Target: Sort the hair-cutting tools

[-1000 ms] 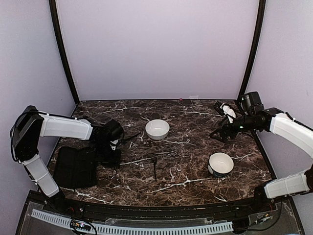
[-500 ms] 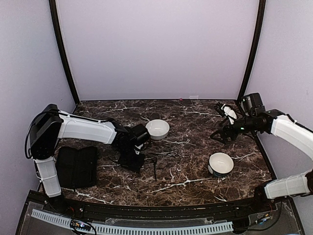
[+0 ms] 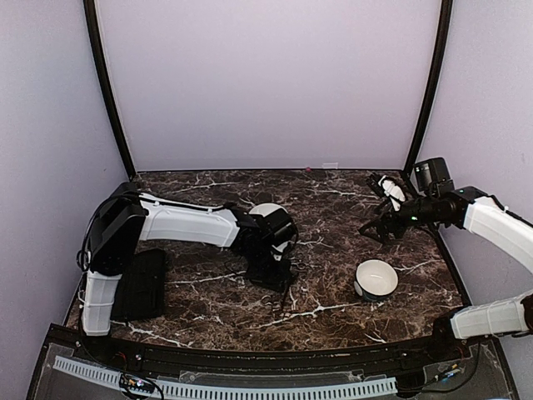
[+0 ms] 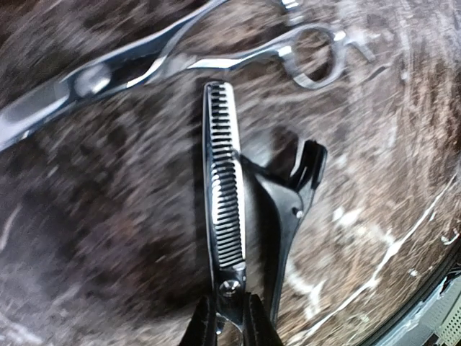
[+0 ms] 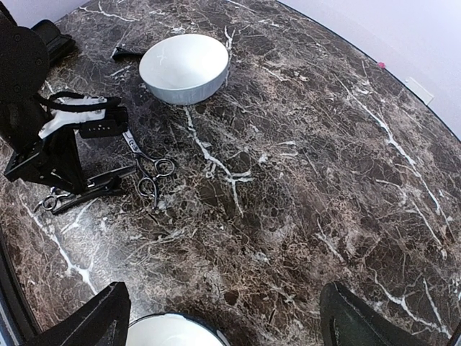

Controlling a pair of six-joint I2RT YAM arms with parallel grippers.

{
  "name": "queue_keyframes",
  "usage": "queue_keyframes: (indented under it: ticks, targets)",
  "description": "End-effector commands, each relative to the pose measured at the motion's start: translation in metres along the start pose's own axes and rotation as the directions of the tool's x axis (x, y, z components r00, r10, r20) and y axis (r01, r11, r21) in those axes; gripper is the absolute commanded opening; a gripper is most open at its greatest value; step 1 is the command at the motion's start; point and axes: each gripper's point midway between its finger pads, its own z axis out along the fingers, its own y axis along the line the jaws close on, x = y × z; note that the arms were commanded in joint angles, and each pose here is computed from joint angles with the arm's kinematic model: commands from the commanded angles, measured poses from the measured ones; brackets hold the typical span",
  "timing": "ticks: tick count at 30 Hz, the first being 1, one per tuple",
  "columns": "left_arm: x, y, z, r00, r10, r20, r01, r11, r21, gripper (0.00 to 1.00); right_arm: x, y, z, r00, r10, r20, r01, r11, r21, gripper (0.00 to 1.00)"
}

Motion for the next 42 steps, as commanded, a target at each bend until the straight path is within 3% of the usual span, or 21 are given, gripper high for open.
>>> queue_keyframes:
  ticks: [1, 5, 10, 14, 20, 32, 42]
  targets:
    - [-0.003, -0.025, 0.01, 0.998, 0.061, -0.007, -0.061, 0.996, 0.068, 0.02, -0.002, 0.0, -0.001, 1.0, -0.022, 0.009, 0.022, 1.0, 0.016, 0.91]
    - [-0.004, -0.022, -0.006, 0.992, 0.125, -0.008, -0.125, 0.992, 0.013, 0.12, -0.003, -0.002, -0.002, 1.0, -0.023, 0.006, 0.023, 0.999, 0.029, 0.92]
    - [-0.001, 0.042, -0.071, 0.988, 0.139, 0.071, -0.111, 0.946, -0.304, 0.29, -0.003, 0.0, -0.004, 0.999, -0.028, 0.021, 0.027, 0.999, 0.029, 0.92]
    - [0.017, 0.121, -0.108, 0.996, 0.005, 0.09, 0.038, 0.885, -0.463, 0.38, -0.002, 0.001, -0.003, 0.999, -0.03, 0.031, 0.029, 0.999, 0.024, 0.92]
    - [0.034, 0.218, -0.141, 0.96, -0.211, 0.187, 0.278, 0.819, -0.503, 0.47, -0.003, 0.003, -0.003, 0.998, -0.034, 0.047, 0.033, 0.999, 0.019, 0.92]
    - [0.019, 0.293, -0.141, 0.923, -0.33, 0.198, 0.384, 0.76, -0.524, 0.46, 0.005, 0.004, -0.008, 0.998, -0.037, 0.047, 0.034, 0.998, 0.047, 0.93]
    - [0.024, 0.296, -0.117, 0.925, -0.354, 0.138, 0.376, 0.802, -0.463, 0.26, 0.011, 0.001, 0.0, 0.999, -0.031, 0.028, 0.03, 0.999, 0.044, 0.93]
